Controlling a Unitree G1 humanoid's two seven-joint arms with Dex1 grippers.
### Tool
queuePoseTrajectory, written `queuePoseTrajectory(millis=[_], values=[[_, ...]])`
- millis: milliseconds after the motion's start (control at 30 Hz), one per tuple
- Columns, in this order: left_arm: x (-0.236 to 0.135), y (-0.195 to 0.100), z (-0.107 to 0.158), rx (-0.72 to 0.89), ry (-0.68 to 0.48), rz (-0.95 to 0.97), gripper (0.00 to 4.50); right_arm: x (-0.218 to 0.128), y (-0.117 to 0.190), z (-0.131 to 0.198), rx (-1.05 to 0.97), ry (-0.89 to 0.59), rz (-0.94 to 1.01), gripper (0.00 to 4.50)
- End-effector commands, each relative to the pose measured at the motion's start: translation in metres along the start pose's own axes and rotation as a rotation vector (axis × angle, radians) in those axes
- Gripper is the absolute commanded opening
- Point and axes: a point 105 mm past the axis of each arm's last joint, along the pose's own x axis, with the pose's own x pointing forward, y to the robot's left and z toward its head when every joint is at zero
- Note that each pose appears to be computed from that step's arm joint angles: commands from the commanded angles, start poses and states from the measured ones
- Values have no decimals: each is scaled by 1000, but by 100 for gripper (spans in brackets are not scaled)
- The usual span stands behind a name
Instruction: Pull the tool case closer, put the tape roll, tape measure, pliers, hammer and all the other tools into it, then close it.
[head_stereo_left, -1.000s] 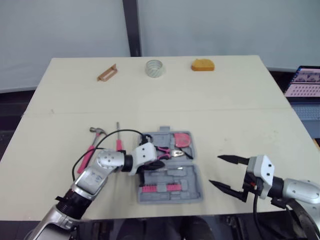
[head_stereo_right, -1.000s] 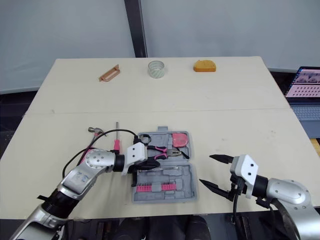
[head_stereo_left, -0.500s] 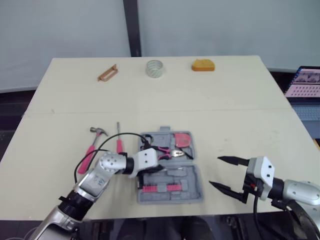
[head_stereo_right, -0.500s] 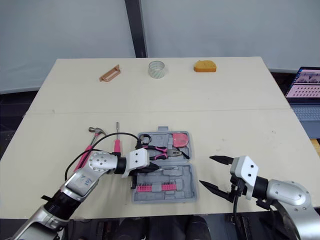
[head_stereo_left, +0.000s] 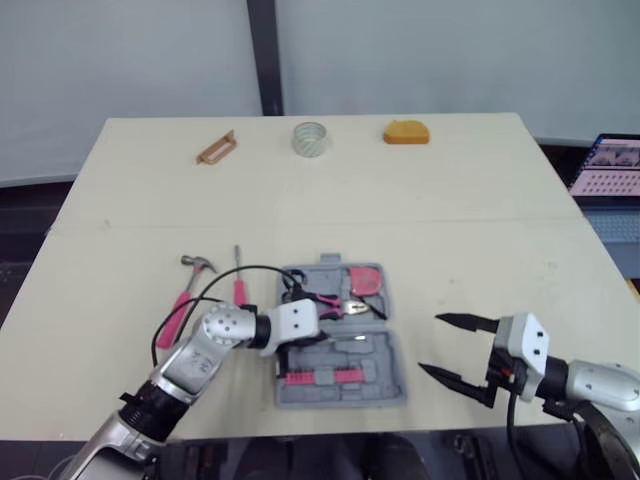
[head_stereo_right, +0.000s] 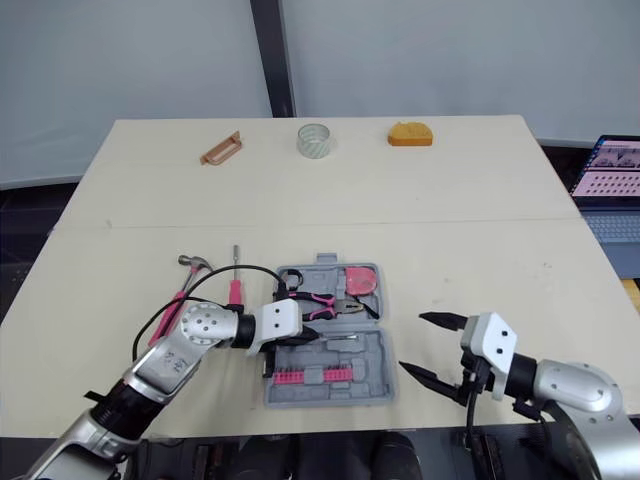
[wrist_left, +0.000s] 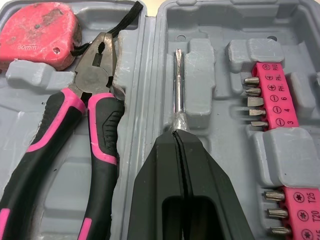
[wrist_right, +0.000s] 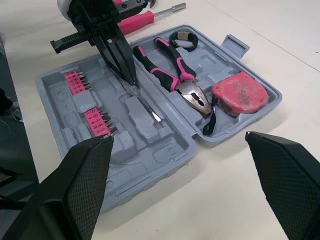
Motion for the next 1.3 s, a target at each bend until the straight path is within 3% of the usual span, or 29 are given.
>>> queuePoseTrajectory(millis=[33,567,867,1067,1133,1233,1300], values=[[9,-19,-31,-88,110,-55,4,-4,-2,13,-44,-26,-8,450],[21,-29,-48,-95,190,-83,4,-3,-3,14,-49,-29,-12,450],[20,-17,-32,-174,83,-17,4,-2,-4,15,-50,-30,-11,450],[-28,11,19,-242,-215,115,4,-1,-6,14,-48,-33,-14,450],[-61,19,27,-260,-304,206,4,0,-7,13,-46,-34,-15,450],[-102,19,28,-308,-382,289,4,1,-9,12,-44,-38,-15,450],[-127,13,6,-368,-345,354,4,1,-10,10,-39,-36,-21,450]])
